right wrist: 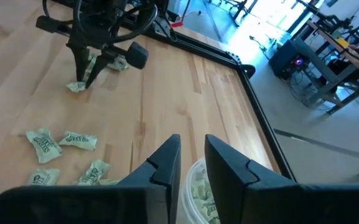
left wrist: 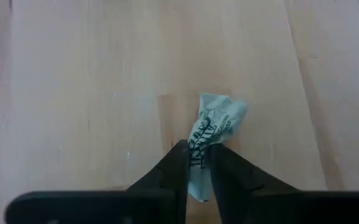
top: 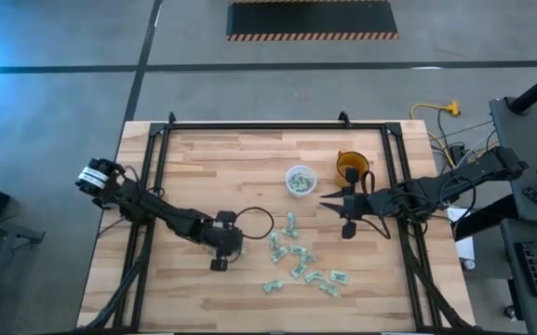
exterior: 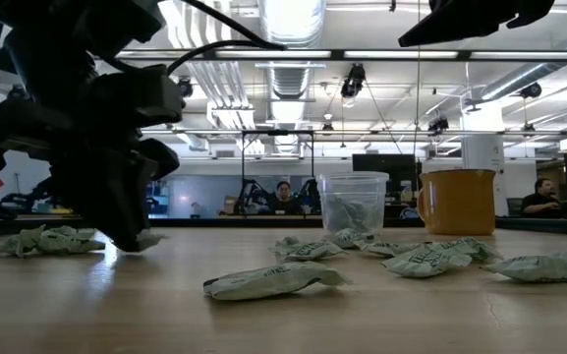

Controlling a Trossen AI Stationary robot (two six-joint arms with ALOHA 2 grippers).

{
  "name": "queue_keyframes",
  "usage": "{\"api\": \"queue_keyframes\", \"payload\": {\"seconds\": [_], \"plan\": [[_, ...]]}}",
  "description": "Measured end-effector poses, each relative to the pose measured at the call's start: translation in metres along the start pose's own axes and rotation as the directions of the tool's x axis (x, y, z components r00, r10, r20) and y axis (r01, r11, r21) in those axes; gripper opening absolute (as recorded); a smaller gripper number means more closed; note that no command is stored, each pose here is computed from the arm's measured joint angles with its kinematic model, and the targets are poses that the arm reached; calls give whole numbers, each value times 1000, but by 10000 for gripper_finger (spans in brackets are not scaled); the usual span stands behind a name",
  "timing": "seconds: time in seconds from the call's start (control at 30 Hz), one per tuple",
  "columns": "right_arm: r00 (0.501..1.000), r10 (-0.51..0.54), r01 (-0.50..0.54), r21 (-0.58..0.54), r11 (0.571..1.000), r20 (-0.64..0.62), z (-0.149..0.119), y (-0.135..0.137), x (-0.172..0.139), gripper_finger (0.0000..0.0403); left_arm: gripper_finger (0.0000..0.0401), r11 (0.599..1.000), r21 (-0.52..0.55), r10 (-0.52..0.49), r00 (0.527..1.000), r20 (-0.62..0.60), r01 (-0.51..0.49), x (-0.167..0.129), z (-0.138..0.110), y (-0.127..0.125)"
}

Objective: Pick and place Stevia / Truvia into bins
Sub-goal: Put the green stevia packet into the transparent bin

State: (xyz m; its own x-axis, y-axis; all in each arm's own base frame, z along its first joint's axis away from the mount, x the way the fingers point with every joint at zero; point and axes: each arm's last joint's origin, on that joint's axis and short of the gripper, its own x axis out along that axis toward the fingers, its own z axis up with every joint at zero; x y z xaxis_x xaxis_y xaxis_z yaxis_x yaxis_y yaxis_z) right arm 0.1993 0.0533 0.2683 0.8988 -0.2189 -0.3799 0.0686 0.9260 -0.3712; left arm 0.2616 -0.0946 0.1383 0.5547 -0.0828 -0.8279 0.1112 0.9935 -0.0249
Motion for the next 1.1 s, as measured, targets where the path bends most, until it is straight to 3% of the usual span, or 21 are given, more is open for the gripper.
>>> {"api": "queue_keyframes", "payload": {"seconds": [0.2,0.3,0.43,0.63,1.0,1.1], "plan": [[1000,1,-1,7,1000,-6,-1,0,0,65,18,981,104,151,980,131,-165,-7,22,2],[1000,2,-2,7,1000,-9,-1,0,0,64,16,950,162,219,941,259,-266,-10,37,7],[1000,2,-2,23,1000,-11,-1,0,0,61,15,903,239,236,876,421,-358,-15,58,19],[999,9,-6,43,999,-48,-5,1,0,63,15,860,171,335,784,522,-481,-28,88,60],[997,18,-14,48,999,-81,-9,2,-1,59,15,905,37,326,747,580,-423,-27,114,155],[996,24,-21,44,999,-83,-9,3,-1,59,15,927,38,286,766,576,-374,-15,120,169]]}}
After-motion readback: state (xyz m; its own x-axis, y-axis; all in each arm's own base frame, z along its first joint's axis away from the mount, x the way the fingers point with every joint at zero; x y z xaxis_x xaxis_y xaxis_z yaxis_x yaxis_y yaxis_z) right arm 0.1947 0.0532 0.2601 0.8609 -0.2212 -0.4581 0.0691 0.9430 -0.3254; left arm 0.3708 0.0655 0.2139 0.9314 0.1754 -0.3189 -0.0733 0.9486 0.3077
